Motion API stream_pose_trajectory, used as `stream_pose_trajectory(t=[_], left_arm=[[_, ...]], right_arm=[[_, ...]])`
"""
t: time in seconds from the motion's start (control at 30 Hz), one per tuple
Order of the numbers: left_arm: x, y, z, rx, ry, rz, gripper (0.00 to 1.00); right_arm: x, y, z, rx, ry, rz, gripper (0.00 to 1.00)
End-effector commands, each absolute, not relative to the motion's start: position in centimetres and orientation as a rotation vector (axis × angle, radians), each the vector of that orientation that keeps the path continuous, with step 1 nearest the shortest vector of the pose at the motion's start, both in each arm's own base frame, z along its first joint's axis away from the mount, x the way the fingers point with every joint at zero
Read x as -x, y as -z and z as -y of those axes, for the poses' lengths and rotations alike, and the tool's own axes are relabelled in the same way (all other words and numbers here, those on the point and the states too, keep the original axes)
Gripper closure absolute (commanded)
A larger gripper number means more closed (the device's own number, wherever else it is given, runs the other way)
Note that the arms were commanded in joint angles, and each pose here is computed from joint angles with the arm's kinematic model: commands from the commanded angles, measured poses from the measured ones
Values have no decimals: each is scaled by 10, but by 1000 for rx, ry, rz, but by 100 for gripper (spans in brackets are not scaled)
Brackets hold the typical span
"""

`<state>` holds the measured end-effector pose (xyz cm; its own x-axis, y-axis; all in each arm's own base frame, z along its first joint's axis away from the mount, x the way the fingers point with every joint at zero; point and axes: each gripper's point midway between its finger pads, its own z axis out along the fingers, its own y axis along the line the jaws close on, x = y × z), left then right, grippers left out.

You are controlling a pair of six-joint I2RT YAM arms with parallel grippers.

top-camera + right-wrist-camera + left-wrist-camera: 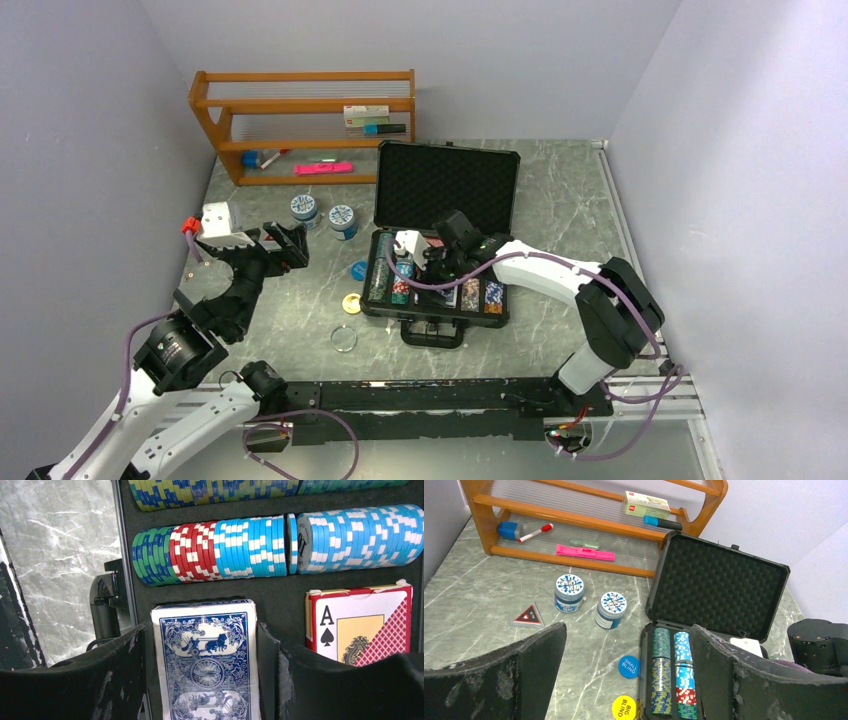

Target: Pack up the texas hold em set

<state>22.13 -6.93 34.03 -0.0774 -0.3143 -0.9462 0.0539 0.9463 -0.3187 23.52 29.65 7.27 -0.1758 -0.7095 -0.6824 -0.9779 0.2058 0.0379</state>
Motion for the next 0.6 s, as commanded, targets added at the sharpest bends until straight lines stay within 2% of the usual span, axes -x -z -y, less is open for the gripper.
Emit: stream_pose_trajectory(t=[0.0,0.3,0.57], left_arm=[[-223,-346,68,232,316,-1604,3],[-224,-344,68,233,307,-1608,3],[-224,-344,67,234,300,-1606,3]], right_arm=[[-237,-86,-311,1586,-735,-1870,41],[-236,-84,-315,1607,-762,-1863,39],[-236,-93,-313,1556,-764,-1902,16]])
